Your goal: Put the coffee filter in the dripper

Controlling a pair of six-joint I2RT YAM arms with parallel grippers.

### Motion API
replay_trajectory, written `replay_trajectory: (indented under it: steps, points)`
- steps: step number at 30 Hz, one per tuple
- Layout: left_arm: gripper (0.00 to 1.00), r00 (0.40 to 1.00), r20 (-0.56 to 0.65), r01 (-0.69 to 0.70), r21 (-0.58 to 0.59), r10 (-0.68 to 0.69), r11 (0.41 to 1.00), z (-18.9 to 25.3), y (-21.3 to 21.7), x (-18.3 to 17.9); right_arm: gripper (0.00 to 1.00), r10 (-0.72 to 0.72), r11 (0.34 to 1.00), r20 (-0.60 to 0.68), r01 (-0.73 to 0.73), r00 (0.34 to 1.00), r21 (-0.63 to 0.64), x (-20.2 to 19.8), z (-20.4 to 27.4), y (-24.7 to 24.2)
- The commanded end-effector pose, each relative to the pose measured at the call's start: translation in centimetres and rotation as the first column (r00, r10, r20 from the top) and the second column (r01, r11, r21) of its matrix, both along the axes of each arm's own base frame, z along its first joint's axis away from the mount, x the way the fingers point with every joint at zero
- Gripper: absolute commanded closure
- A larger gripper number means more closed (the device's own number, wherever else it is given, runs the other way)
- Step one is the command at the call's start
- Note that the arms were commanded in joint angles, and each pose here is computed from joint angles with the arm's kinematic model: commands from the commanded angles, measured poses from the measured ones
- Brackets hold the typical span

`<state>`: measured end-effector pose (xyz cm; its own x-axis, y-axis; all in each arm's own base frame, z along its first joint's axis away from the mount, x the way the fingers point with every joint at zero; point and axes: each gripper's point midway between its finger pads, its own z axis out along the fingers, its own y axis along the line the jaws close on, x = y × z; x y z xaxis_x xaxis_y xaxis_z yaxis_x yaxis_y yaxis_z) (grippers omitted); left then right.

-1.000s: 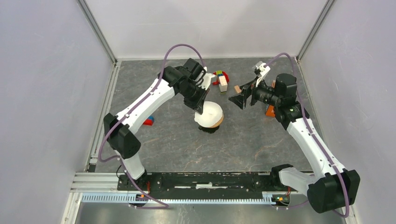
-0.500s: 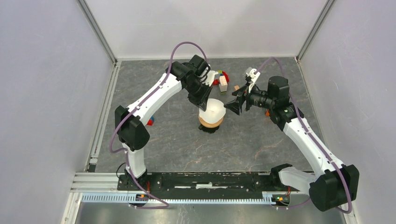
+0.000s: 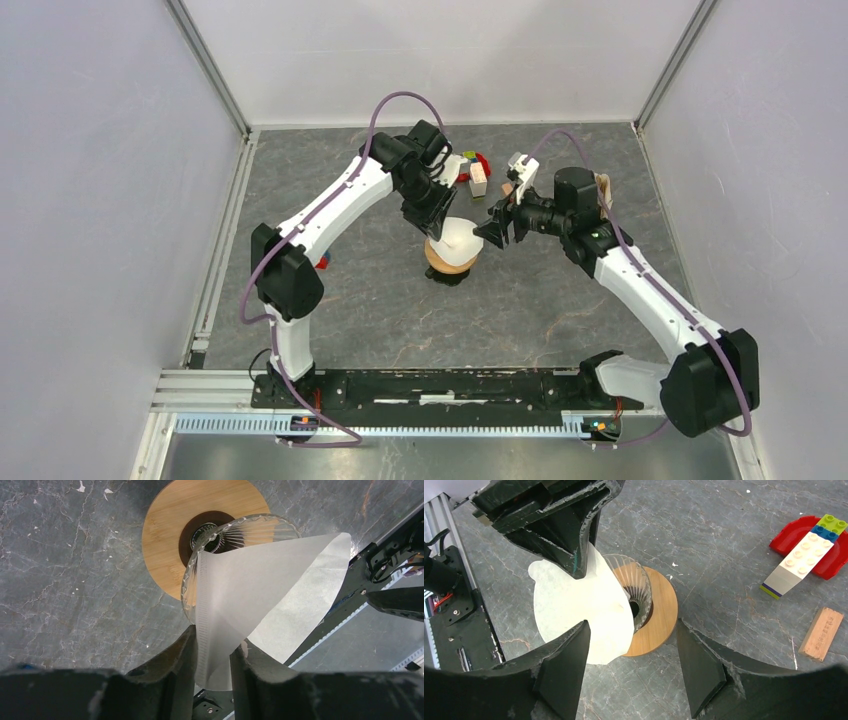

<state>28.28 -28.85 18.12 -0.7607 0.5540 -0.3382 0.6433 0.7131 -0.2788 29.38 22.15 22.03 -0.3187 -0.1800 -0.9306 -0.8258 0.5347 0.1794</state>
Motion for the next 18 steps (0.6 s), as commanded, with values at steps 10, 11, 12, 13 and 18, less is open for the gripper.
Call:
replay_trajectory:
  steps: [10, 11, 12, 13, 18]
  points:
    - [0.50, 0.992, 0.118, 0.044, 0.004, -0.044, 0.999, 2.2, 0.3, 1.6, 0.38, -0.012, 0.999, 0.046, 0.014, 0.999, -0.034, 1.2, -0.2, 0.7]
    - [0.48, 0.991, 0.125, 0.047, 0.005, -0.047, 0.999, 2.4, 0.4, 1.7, 0.39, -0.012, 0.999, 0.044, 0.014, 0.999, -0.036, 1.2, -0.3, 0.7]
    - [0.47, 0.989, 0.138, 0.046, 0.006, -0.046, 0.999, 2.7, 0.5, 1.8, 0.40, -0.013, 0.999, 0.042, 0.014, 0.999, -0.038, 1.2, -0.4, 0.7]
    - [0.45, 0.989, 0.144, 0.046, 0.006, -0.046, 0.999, 2.8, 0.5, 1.8, 0.40, -0.012, 0.999, 0.040, 0.013, 0.999, -0.039, 1.1, -0.5, 0.7]
    - [0.43, 0.987, 0.151, 0.050, 0.014, -0.051, 0.999, 3.0, 0.9, 1.6, 0.47, -0.011, 0.999, 0.037, 0.012, 0.999, -0.042, 1.2, -0.7, 0.9]
